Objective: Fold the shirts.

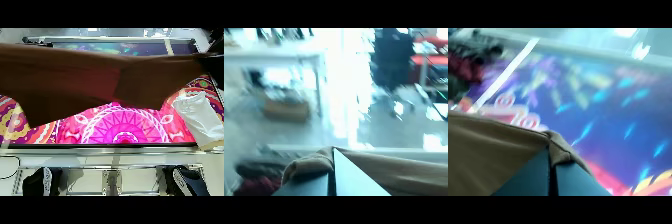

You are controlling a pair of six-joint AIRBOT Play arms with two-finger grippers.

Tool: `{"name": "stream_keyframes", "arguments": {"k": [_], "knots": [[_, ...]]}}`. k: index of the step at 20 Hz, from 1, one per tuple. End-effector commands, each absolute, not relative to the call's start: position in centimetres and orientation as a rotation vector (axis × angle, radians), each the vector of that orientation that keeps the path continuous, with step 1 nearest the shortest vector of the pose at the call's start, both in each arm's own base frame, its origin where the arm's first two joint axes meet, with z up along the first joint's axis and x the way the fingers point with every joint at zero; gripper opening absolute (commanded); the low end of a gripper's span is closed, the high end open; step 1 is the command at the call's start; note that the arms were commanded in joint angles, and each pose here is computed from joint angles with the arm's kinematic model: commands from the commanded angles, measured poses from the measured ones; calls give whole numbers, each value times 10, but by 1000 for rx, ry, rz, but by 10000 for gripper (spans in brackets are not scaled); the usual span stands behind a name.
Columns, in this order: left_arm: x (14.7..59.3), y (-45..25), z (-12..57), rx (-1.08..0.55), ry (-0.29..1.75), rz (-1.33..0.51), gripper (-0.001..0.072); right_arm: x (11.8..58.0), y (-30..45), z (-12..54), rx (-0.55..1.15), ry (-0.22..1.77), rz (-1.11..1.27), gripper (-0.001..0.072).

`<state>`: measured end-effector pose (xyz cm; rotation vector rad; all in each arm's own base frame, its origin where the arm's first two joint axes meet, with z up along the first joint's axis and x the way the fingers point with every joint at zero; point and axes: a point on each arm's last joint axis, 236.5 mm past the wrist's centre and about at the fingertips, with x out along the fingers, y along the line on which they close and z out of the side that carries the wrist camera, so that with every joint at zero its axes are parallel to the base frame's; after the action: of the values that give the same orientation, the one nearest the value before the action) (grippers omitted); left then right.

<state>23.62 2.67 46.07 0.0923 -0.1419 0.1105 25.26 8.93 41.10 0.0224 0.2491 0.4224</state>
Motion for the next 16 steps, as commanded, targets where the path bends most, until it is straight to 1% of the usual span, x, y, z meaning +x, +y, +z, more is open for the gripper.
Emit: {"name": "stream_keyframes", "arguments": {"k": [1,3,5,7,8,10,12,13,15,16], "knots": [[200,14,500,179,-187,166,8,206,67,476,-54,71,273,11],[236,5,463,80,-33,22,7,227,63,468,-42,112,275,10],[281,-4,413,-67,166,-164,7,271,57,445,-10,205,282,11],[329,9,361,-163,340,-245,7,331,50,404,41,339,299,12],[355,13,330,-189,430,-270,7,363,48,376,74,421,312,13],[403,0,257,-202,626,-342,7,420,53,314,168,579,370,12],[449,-9,177,-148,794,-347,7,471,58,245,214,712,402,12],[475,-6,138,-128,841,-292,7,493,62,207,228,775,403,12],[523,5,84,-141,849,-166,7,531,69,136,253,869,389,12],[543,5,63,-152,833,-134,7,548,73,106,271,890,378,13]]}}
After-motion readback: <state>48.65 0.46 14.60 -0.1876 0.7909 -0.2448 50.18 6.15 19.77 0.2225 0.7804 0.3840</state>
